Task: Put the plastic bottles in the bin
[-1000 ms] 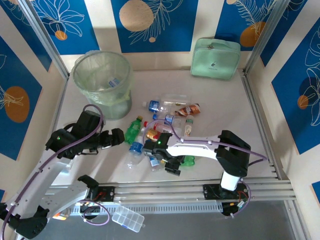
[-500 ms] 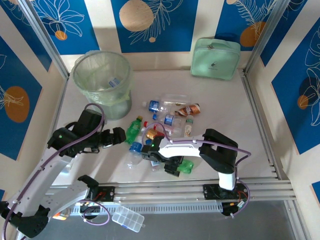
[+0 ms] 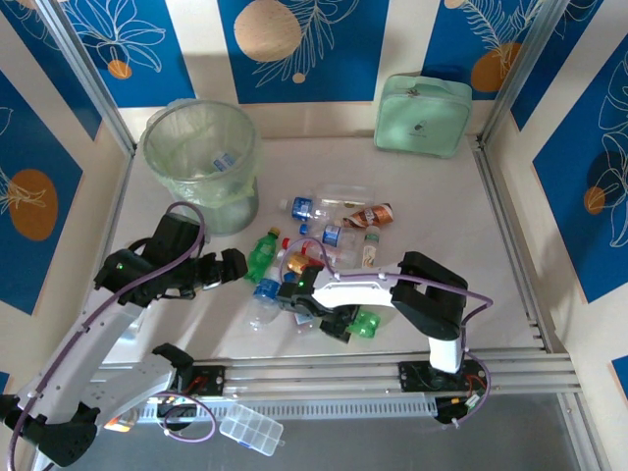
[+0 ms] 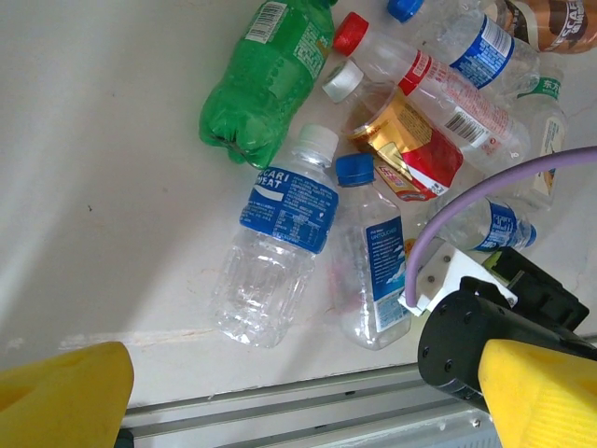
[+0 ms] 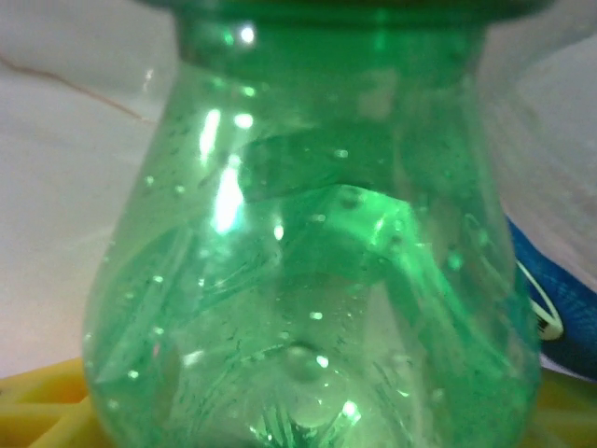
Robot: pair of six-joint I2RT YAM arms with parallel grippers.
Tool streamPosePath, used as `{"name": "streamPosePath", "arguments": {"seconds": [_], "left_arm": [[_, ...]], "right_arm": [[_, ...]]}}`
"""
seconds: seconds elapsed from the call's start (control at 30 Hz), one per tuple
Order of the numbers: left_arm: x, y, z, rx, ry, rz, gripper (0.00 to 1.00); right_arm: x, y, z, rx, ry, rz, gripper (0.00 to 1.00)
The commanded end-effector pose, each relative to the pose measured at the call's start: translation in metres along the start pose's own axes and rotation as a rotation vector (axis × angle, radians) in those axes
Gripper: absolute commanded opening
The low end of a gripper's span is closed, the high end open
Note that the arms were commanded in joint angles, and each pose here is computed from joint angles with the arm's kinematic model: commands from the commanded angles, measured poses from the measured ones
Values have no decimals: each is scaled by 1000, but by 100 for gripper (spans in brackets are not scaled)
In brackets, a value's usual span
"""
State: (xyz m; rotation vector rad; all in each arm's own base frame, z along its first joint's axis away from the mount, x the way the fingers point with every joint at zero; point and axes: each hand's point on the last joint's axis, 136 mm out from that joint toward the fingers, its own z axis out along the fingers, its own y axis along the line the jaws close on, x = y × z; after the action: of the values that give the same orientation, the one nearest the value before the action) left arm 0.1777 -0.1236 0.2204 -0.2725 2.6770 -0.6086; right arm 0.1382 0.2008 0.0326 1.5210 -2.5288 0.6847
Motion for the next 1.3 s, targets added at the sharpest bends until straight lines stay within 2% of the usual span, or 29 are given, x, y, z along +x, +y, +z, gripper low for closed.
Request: {"name": "streamPosePath", "arguments": {"seconds": [0.0, 0.13, 0.5, 0.93, 1.27], "left_arm": [[-3, -1, 4, 5, 5, -28, 95], [-6, -1, 6, 1, 5, -33, 95], [-12, -5, 6, 6, -3, -33, 95], [-25, -22, -1, 63, -45, 9, 95], [-42, -55, -11, 213, -115, 89, 95]], "right_arm": [[-1, 0, 4, -23, -13, 30, 68], [0, -1, -2, -28, -34, 28, 65], [4, -7, -24, -40, -108, 52, 64], [15, -21, -68, -91, -266, 137, 62], [19, -40, -139, -319, -550, 283, 62]]}}
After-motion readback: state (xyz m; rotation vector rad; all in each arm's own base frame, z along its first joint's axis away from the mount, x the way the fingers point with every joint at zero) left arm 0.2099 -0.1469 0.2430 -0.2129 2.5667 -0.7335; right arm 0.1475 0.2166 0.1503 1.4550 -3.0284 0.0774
